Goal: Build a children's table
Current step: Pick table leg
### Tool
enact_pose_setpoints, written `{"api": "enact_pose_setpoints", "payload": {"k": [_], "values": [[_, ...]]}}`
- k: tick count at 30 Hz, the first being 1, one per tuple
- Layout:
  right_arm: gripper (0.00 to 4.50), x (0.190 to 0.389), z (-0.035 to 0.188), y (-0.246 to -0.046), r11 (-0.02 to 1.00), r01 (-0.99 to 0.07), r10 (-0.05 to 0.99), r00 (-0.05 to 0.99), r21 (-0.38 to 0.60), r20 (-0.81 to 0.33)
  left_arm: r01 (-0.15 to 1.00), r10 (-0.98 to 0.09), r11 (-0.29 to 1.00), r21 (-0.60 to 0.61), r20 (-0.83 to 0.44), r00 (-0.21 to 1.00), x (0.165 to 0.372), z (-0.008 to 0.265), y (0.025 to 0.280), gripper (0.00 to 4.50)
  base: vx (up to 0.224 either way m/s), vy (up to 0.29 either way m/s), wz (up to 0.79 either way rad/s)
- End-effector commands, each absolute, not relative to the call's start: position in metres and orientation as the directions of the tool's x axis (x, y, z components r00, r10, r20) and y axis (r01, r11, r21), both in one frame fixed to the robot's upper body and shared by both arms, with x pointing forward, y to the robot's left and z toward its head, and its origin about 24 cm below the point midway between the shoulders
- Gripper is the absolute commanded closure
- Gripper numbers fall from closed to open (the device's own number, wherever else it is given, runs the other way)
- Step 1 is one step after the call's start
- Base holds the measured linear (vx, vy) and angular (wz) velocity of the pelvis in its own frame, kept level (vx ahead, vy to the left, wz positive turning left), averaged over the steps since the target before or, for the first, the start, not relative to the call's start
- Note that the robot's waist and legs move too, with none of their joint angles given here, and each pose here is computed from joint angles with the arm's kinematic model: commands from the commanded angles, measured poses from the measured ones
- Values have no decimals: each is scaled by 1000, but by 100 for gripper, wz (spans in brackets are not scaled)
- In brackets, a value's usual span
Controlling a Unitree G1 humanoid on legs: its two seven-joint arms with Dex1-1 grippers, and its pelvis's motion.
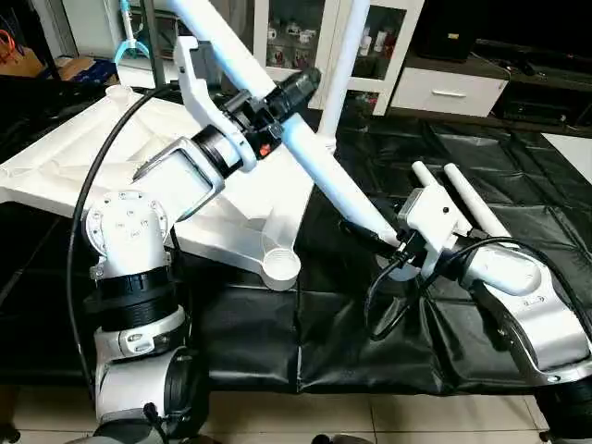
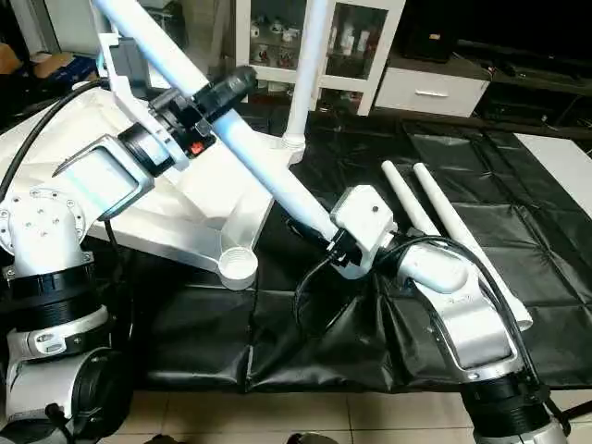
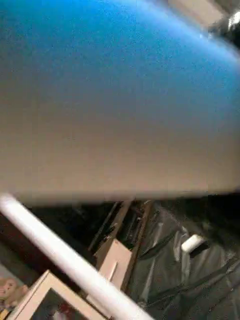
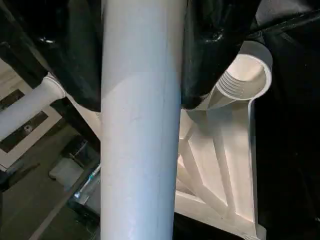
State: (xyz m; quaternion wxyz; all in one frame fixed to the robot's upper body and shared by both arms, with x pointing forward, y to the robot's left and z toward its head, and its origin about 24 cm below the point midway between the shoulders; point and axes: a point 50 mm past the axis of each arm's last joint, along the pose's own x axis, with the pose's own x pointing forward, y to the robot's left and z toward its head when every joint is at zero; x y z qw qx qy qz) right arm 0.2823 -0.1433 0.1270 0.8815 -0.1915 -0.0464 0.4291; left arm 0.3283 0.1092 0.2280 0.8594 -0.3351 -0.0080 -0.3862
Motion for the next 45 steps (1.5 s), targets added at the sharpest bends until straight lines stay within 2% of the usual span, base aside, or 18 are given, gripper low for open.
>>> {"api": "enact_pose_setpoints", "payload": {"k": [1, 6, 13, 15, 18, 20, 21, 22, 25, 26, 29, 31, 33, 36, 40, 43, 45], "values": [[270, 282, 133, -142, 535, -735, 780, 619, -415, -89, 681, -653, 491, -543, 288, 701, 330, 237, 105, 266, 0, 0, 0], [270, 284, 134, -143, 548, -720, 768, 634, -425, -84, 661, -605, 552, -509, 300, 737, 333, 241, 109, 299, 0, 0, 0], [270, 286, 135, -143, 558, -702, 757, 649, -443, -74, 655, -583, 576, -489, 317, 748, 335, 243, 110, 304, 0, 0, 0], [214, 288, 139, -142, 593, -687, 748, 663, -420, -30, 649, -567, 604, -462, 324, 758, 336, 245, 110, 304, 0, 0, 0], [198, 289, 143, -141, 614, -679, 744, 668, -403, 8, 642, -549, 620, -452, 335, 766, 337, 247, 110, 304, 0, 0, 0], [180, 288, 147, -139, 619, -657, 740, 671, -430, 40, 621, -519, 654, -432, 341, 784, 339, 250, 112, 305, 0, 0, 0], [160, 286, 151, -137, 617, -635, 741, 668, -464, 72, 607, -501, 668, -430, 343, 794, 341, 251, 114, 307, 0, 0, 0], [160, 282, 157, -131, 608, -583, 743, 656, -539, 129, 585, -473, 688, -430, 345, 811, 343, 253, 116, 307, 0, 0, 0], [125, 268, 163, -115, 544, -517, 788, 585, -661, 191, 545, -425, 714, -439, 347, 836, 347, 254, 120, 307, 0, 0, 0], [119, 267, 163, -113, 540, -516, 792, 580, -665, 192, 542, -420, 715, -443, 348, 838, 347, 255, 121, 307, 0, 0, 0], [112, 261, 160, -109, 531, -550, 807, 559, -645, 188, 528, -402, 714, -460, 348, 847, 349, 255, 123, 307, 0, 0, 0], [111, 252, 150, -105, 498, -615, 833, 534, -611, 142, 497, -359, 708, -501, 351, 865, 351, 257, 128, 307, 0, 0, 0], [111, 242, 129, -105, 436, -672, 854, 519, -598, 38, 475, -314, 688, -549, 365, 876, 353, 261, 135, 307, 0, 0, 0], [111, 243, 116, -110, 438, -654, 825, 565, -617, -12, 479, -307, 670, -567, 375, 875, 353, 264, 135, 307, 0, 0, 0], [111, 246, 108, -115, 459, -605, 780, 625, -650, -31, 495, -310, 644, -583, 393, 866, 351, 268, 133, 308, 0, 0, 0], [111, 246, 106, -117, 462, -597, 773, 634, -656, -33, 506, -324, 641, -576, 395, 860, 350, 269, 132, 308, 0, 0, 0], [111, 247, 105, -121, 470, -597, 762, 646, -650, -43, 595, -377, 586, -550, 465, 801, 343, 275, 127, 308, 0, 0, 0]]}}
